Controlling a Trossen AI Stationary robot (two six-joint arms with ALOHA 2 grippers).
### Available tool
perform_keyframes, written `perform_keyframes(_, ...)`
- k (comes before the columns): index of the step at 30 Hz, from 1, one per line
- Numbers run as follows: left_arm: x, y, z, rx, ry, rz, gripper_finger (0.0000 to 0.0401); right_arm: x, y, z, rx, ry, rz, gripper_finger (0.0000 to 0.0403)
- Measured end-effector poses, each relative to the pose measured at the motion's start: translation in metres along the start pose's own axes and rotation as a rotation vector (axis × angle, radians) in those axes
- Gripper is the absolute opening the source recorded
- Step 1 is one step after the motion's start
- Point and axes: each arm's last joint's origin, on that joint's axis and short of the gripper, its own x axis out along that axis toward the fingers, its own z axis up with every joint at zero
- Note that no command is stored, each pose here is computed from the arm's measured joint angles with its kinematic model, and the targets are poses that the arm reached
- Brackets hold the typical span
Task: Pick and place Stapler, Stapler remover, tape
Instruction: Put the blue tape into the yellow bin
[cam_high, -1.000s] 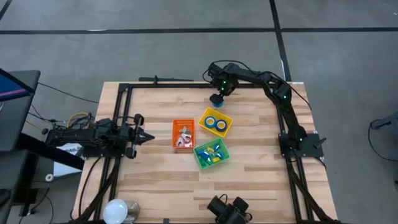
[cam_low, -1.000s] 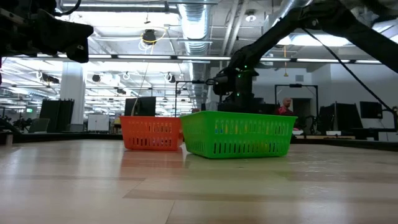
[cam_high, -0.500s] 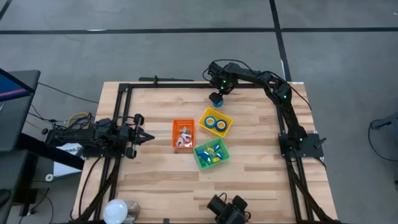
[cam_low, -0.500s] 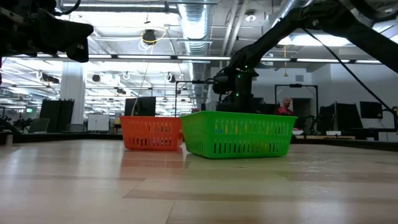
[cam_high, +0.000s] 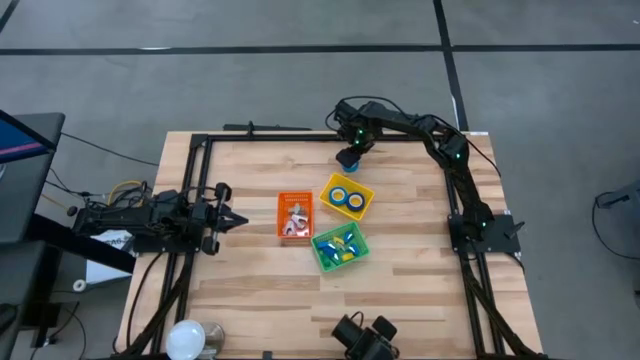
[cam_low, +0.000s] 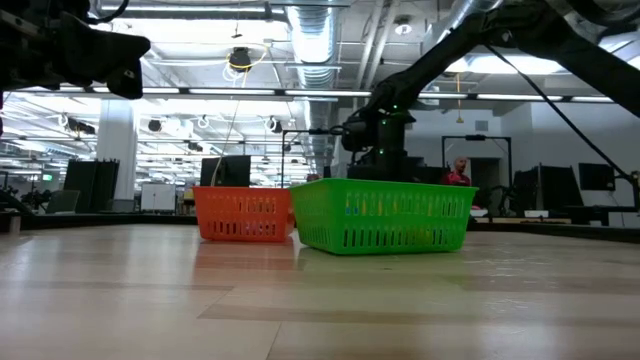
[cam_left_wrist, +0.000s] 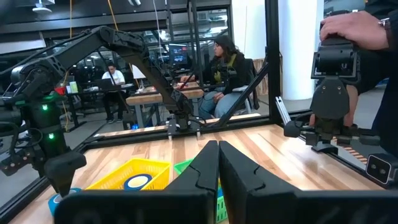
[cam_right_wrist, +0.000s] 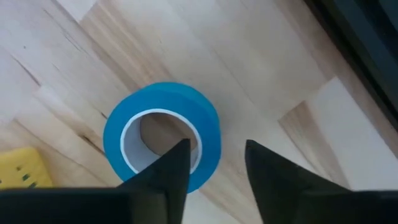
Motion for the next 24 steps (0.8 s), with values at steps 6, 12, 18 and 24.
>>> perform_keyframes(6, 0.0000, 0.0000, 0.0003, 0.000, -0.003, 0.000, 0.0004, 0.0001, 0.0024, 0.0002, -0.004, -0.003, 0.003, 0.0093)
perform_keyframes(12, 0.0000, 0.0000, 0.0003, 0.000, -0.003, 0.000, 0.0004, 0.0001, 0.0039, 0.0003, -0.007, -0.006, 0.003, 0.0066)
perform_keyframes(18, 0.0000, 0.0000, 0.0004, 0.000, -0.004, 0.000, 0.0004, 0.0001, 0.0041, 0.0003, -0.007, -0.005, 0.003, 0.0059)
perform_keyframes(24, 0.0000, 0.0000, 0.0004, 0.000, -0.005, 0.000, 0.0004, 0.0002, 0.0039, 0.0002, -0.007, -0.005, 0.003, 0.0058)
